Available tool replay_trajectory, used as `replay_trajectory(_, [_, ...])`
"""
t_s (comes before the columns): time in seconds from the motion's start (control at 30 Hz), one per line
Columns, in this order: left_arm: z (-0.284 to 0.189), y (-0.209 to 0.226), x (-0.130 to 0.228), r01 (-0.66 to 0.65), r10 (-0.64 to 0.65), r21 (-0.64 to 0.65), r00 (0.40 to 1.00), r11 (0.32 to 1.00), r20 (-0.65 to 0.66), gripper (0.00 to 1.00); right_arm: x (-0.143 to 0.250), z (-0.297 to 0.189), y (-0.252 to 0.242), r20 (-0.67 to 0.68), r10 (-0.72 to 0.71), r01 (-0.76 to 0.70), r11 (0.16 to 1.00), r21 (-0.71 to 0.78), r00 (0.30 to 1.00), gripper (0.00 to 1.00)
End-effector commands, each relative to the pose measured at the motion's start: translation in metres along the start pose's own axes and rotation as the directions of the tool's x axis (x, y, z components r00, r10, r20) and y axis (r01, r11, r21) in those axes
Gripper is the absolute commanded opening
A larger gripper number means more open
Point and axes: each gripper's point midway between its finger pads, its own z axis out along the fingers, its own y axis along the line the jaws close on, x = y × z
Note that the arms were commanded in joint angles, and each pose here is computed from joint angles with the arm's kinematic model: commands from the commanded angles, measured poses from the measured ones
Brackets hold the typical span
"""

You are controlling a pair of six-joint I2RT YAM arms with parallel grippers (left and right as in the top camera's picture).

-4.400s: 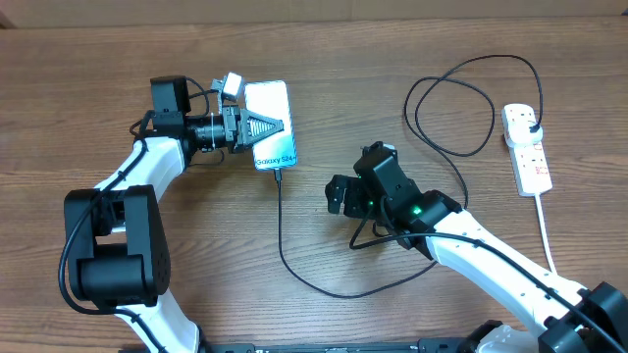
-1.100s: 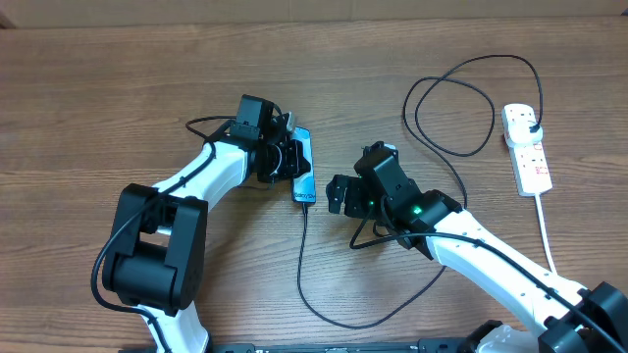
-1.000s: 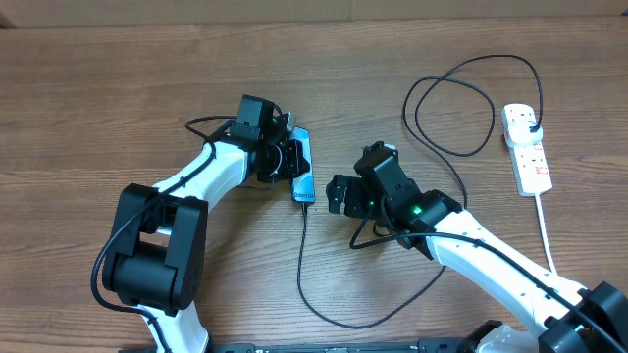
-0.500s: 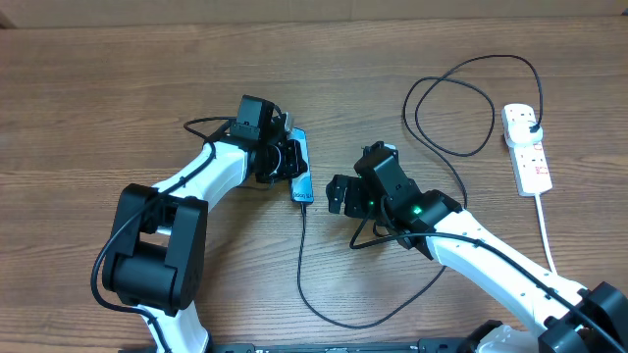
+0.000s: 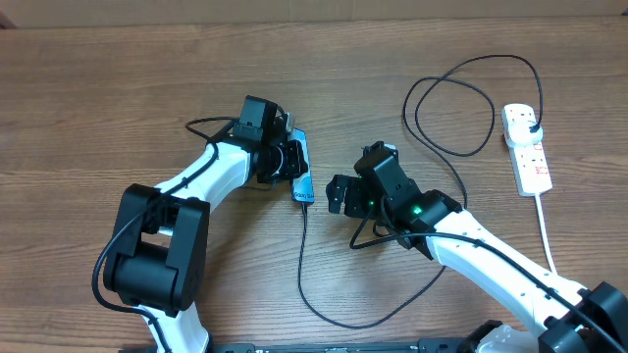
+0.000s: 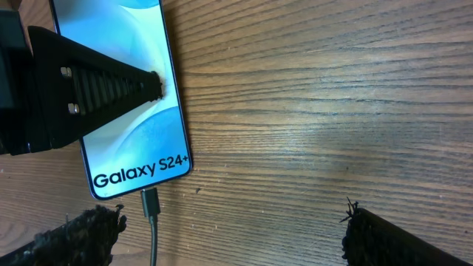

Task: Plug charger to phone and switch on socket
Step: 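Lay the phone flat on the table with the left gripper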

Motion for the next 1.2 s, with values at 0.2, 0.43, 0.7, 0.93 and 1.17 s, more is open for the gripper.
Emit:
replay_trajectory(0.2, [0.000, 0.005, -0.001, -0.018, 0.019, -0.044, 1.000, 0.999, 0.020, 0.08, -0.012, -0.007, 0.006, 0.038, 0.006, -0.006, 1.000, -0.015, 0.999, 1.00])
replay_trajectory(0.43, [0.013, 0.014, 0.003, 0.042, -0.042, -0.051, 0.999, 0.998, -0.002, 0.06, -0.012, -0.007, 0.006, 0.038, 0.006, -0.005, 1.000, -0.015, 0.999, 1.00])
replay_trajectory(0.7, [0.014, 0.014, 0.003, 0.041, -0.041, -0.051, 0.999, 0.998, -0.002, 0.18, -0.012, -0.007, 0.006, 0.038, 0.006, -0.005, 1.000, -0.015, 0.999, 1.00])
replay_trajectory(0.93, [0.014, 0.014, 0.003, 0.041, -0.041, -0.052, 0.999, 0.998, -0.001, 0.26, -0.012, -0.007, 0.006, 0.038, 0.006, -0.005, 1.000, -0.015, 0.999, 1.00])
replay_trajectory(1.17, [0.014, 0.014, 0.003, 0.041, -0.041, -0.052, 0.999, 0.998, -0.001, 0.28, -0.012, -0.007, 0.006, 0.038, 0.006, -0.005, 1.000, -0.015, 0.999, 1.00])
